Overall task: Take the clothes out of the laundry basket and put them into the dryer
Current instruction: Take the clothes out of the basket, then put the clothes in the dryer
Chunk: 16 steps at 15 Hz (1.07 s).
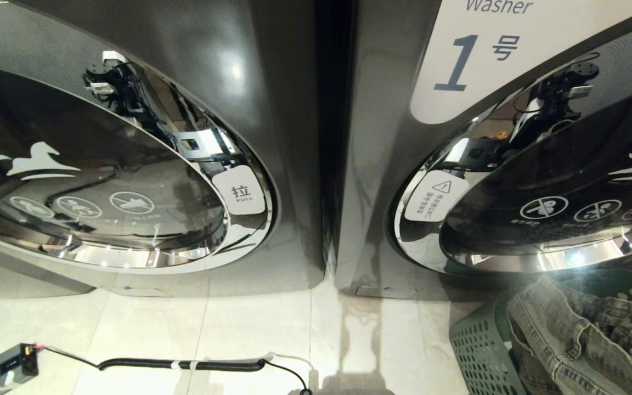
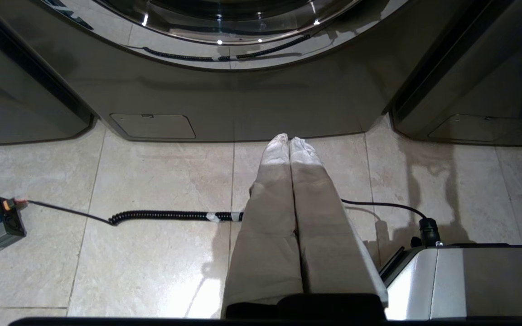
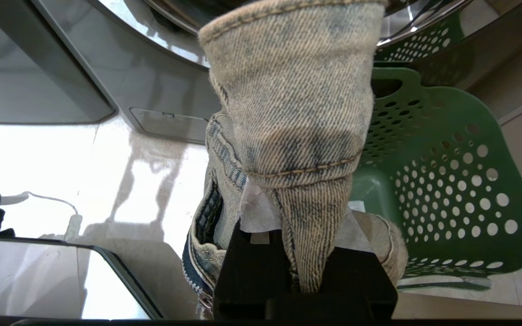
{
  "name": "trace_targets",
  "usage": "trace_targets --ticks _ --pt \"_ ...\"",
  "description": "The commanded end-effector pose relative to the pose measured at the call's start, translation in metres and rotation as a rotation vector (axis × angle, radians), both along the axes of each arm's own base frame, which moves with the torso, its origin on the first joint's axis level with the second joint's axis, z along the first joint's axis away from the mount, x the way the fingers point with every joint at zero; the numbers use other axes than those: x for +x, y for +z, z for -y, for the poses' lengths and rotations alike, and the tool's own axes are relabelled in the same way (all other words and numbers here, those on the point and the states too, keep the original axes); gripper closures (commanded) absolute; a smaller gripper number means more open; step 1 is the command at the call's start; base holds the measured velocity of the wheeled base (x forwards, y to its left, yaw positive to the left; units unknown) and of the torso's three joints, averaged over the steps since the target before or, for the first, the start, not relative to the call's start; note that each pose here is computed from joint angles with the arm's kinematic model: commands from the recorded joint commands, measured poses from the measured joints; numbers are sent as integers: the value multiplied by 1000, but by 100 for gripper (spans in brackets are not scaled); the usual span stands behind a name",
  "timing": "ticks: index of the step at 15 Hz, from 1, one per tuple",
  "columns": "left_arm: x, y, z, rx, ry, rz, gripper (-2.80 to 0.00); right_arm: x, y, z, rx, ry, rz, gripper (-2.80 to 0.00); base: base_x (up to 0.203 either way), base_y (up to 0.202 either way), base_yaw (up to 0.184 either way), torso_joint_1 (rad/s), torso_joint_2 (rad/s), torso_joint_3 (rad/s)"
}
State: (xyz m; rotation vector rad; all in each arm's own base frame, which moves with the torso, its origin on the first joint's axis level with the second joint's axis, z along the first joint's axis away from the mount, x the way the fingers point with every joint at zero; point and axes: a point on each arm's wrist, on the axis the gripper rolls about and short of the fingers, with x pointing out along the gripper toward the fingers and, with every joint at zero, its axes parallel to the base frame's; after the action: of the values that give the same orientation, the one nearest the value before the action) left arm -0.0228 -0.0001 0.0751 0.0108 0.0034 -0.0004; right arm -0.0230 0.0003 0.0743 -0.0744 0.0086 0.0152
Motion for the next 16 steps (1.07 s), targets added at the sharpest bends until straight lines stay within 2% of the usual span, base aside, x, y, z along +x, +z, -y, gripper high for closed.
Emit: trace_targets --ticks 1,10,13,16 --pt "0 0 0 0 0 2 0 0 0 0 -1 0 0 0 0 0 0 2 7 208" --pt "0 0 0 11 -2 -1 0 0 0 0 -7 4 0 0 0 0 0 3 2 198" --pt "0 0 1 106 -38 1 0 0 0 0 2 0 0 0 0 0 0 1 4 203" --pt "0 0 1 125 -54 2 0 0 0 0 4 0 0 0 0 0 0 2 1 208"
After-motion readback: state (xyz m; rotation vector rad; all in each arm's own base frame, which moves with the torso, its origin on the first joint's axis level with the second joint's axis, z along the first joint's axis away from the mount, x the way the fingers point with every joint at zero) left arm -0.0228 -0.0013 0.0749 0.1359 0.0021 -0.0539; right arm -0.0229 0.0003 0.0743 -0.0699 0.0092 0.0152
